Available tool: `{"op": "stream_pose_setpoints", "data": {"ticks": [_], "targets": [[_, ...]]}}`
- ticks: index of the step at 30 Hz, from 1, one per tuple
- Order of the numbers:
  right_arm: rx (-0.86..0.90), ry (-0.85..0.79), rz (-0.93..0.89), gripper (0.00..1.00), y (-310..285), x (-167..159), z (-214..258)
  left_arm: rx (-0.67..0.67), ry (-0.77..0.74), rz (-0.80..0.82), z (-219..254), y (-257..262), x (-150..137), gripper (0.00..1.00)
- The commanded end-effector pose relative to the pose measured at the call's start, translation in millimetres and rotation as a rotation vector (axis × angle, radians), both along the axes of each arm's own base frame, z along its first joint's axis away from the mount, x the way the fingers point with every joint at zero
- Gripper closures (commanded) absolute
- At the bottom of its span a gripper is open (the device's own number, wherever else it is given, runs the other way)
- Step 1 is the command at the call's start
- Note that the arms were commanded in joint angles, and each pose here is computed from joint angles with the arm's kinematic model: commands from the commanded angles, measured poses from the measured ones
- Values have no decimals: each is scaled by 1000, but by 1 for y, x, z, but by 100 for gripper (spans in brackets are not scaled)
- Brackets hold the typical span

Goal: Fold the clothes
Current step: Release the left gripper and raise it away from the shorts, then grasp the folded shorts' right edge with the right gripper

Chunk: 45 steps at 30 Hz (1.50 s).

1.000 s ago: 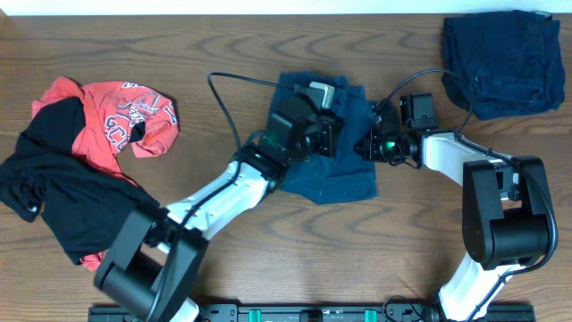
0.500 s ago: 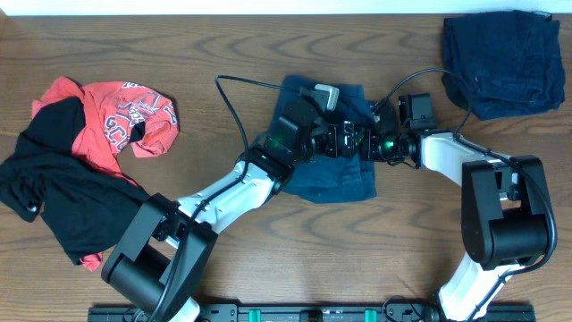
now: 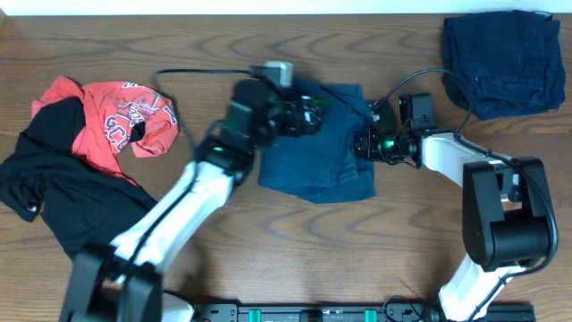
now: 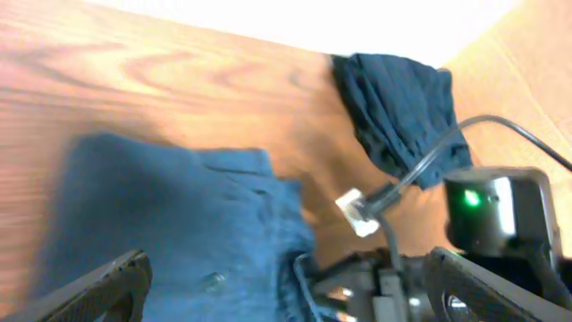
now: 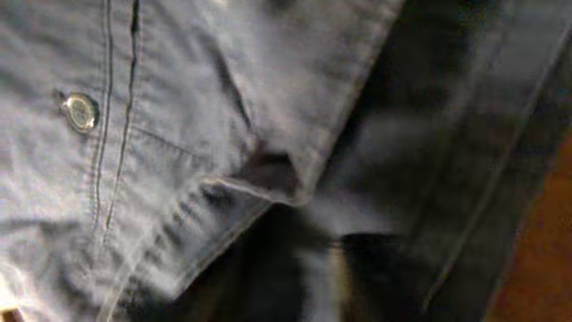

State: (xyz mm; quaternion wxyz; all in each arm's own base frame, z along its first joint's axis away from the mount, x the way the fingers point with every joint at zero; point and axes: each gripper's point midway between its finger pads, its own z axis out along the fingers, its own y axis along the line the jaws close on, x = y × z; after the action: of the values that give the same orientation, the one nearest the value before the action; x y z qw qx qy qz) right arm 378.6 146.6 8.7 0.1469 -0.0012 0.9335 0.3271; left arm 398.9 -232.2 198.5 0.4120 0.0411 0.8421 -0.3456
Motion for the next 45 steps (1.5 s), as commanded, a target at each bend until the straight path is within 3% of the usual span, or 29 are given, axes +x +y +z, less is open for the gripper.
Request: {"op": "stream_pose_setpoints", "data": {"ticks": [1,10,13,19,24,27,29,35,45], "targets": [[-53,-42,-65,46,-25,3,18,40,-69,34,27,28,4,2],[-197,-112,-143,37,-52,-3,62,133,-16,77,13,67,1,2],[-210,-105,-129,33,-49,-6,58,171,-13,80,8,77,1,2],[-284,-77,-72,20,-30,-11,32,293,64,257,-14,125,6,2],[-409,-102,-50,7,-18,-12,17,314,110,295,-23,143,4,2],[-472,-110,-52,5,-15,-13,10,318,123,304,-25,148,3,2],[-513,-107,-61,6,-17,-13,4,318,125,304,-26,148,2,2],[-590,-87,-89,24,-27,-14,-10,320,131,303,-27,148,2,2],[-579,-38,-138,41,-26,-12,-36,323,144,300,-31,148,-1,2]]}}
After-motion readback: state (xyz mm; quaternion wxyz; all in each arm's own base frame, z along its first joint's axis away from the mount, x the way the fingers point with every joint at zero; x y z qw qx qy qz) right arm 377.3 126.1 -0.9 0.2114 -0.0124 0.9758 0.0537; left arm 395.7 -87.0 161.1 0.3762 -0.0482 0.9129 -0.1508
